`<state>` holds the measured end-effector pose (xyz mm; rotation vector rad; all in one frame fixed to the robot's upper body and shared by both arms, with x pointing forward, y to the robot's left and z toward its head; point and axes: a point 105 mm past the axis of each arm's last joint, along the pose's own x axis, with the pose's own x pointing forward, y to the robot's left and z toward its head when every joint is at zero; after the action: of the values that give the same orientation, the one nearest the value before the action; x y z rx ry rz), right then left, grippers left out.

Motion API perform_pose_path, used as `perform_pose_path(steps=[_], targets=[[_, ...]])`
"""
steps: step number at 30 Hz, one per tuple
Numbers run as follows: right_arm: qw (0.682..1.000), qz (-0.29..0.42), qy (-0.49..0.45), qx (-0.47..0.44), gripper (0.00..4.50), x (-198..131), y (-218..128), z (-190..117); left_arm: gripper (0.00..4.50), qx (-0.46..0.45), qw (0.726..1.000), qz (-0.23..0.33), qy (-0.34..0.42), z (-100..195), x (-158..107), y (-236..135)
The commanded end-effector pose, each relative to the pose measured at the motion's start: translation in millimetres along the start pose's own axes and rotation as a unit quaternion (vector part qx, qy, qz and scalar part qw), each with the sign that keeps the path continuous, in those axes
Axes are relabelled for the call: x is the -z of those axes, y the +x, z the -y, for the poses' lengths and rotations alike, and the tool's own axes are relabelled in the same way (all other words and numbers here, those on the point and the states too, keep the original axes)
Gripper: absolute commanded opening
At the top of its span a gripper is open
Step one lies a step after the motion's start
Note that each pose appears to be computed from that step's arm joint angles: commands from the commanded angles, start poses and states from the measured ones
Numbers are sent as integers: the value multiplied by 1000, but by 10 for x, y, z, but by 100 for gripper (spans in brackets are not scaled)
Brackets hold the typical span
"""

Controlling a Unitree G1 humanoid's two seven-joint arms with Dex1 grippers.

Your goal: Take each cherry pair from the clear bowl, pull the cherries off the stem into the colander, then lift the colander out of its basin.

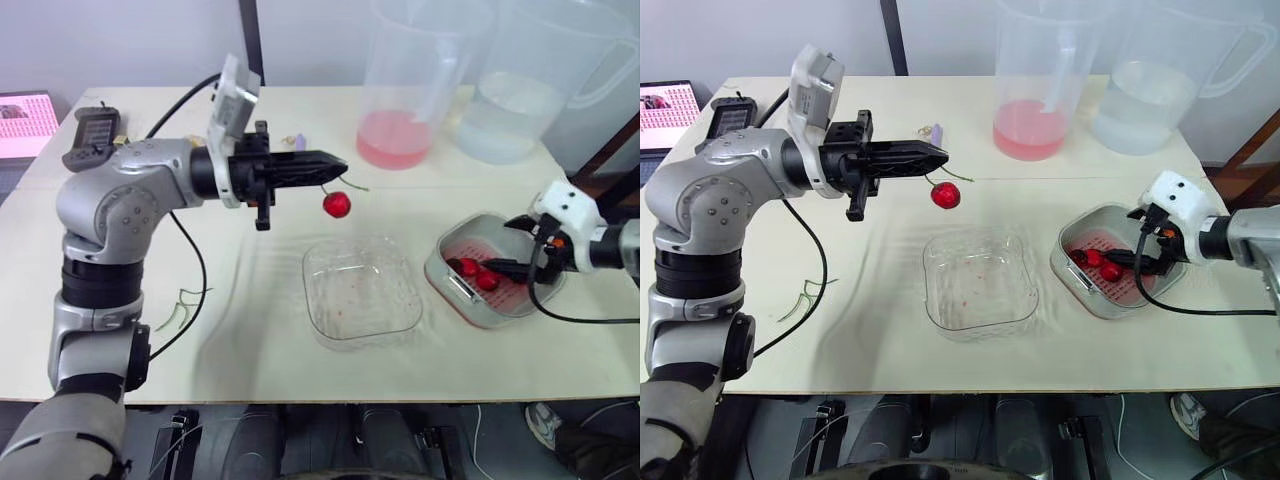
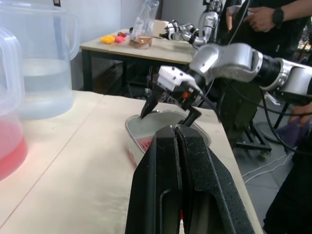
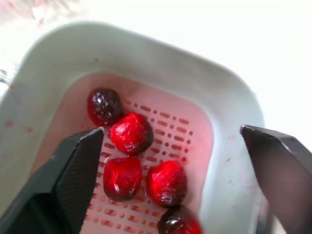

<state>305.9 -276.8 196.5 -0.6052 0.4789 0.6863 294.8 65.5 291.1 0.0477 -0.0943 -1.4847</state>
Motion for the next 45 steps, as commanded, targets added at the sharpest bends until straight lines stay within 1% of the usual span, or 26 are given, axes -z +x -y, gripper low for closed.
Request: perform_pose_path(steps=[1,3,4,7,11,14,16,18,22,26,29,30,32,34,35,43,45], targets=[[998,53,-27,0,448,-406,-191,7,0,11,999,10,32,57,-134,22],[991,122,-25,-43,448,-737,-236,-149,0,10,999,13,32,56,-146,24],[987,144,-31,-62,448,-848,-237,-232,0,10,999,14,31,57,-148,23],[972,196,-72,-105,448,-1100,-133,-494,0,12,999,15,25,71,-140,24],[945,274,-86,-158,448,-1477,23,-827,0,16,999,15,25,85,-145,35],[930,310,-83,-182,448,-1692,119,-998,0,16,999,15,26,88,-155,43],[919,333,-63,-203,448,-1799,152,-1085,0,16,999,15,27,92,-161,42],[913,342,-49,-215,448,-1847,181,-1132,0,14,999,14,28,93,-162,41],[915,337,-31,-220,448,-1845,294,-1186,0,13,999,14,31,116,-169,53],[913,339,-7,-229,448,-1838,330,-1221,0,10,999,15,33,120,-178,45],[913,339,4,-227,364,-1840,360,-1223,0,9,999,15,32,121,-180,38],[914,339,6,-225,322,-1840,371,-1221,0,9,999,15,32,121,-181,39],[915,337,6,-221,226,-1837,388,-1217,0,9,999,16,31,122,-183,43],[918,331,5,-218,110,-1824,405,-1216,0,9,999,17,31,121,-184,47],[919,329,6,-218,72,-1818,408,-1215,0,9,999,17,31,119,-185,47],[920,325,12,-218,72,-1784,403,-1205,0,7,999,18,32,106,-185,49],[921,324,13,-216,35,-1778,406,-1202,0,7,999,18,32,104,-185,50]])
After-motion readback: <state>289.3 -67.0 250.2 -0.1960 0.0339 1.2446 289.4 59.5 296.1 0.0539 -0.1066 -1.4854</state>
